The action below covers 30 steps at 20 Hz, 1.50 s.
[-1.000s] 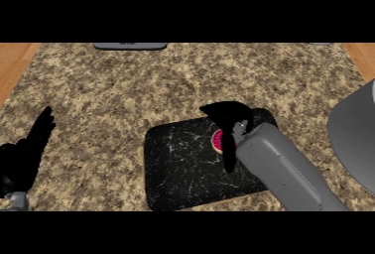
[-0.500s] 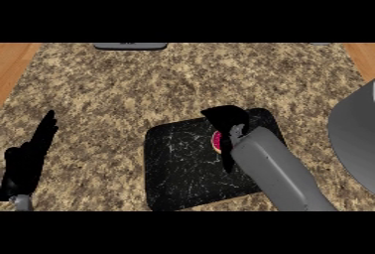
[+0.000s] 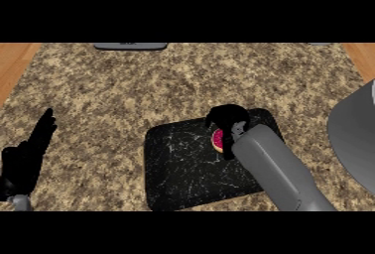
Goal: Pick the cupcake from the tray and place it in the pot
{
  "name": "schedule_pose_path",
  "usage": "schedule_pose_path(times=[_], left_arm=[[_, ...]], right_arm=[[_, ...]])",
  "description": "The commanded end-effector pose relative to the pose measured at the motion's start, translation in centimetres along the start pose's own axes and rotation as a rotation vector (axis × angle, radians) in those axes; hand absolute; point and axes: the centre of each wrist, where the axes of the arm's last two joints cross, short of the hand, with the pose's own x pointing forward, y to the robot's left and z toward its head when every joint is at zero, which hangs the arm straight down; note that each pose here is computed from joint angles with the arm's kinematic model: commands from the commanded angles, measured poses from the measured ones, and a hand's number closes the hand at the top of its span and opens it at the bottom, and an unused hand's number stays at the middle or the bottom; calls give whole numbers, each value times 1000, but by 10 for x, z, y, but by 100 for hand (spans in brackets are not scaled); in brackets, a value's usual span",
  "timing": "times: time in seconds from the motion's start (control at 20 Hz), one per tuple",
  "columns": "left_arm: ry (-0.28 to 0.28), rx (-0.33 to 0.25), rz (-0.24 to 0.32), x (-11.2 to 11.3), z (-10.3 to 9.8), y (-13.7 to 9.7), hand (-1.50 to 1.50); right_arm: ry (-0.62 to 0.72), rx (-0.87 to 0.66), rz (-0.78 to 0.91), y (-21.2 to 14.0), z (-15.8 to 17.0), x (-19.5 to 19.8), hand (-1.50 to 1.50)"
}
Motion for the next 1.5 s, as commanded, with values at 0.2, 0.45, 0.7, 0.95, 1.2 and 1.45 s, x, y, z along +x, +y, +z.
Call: schedule_pose_path(times=[0.2, 0.45, 0.7, 0.95, 1.2, 1.45], left_arm=[[0, 0, 7, -10, -6, -10, 0], [2, -10, 0, -8, 3, 6, 0], [38, 39, 11, -8, -4, 16, 0], [22, 34, 0, -16, 0, 14, 0], [25, 33, 0, -6, 4, 9, 0], [31, 28, 11, -17, 0, 9, 0]], right_arm=[[-61, -5, 40, 12, -9, -1, 150], [-56, -22, 32, 9, 5, 1, 150], [144, -246, -226, 44, 39, -88, 150], [247, -397, -264, 87, 78, -116, 150], [327, -681, -180, 73, 128, -101, 150], [423, -1029, -152, 41, 186, -95, 150]])
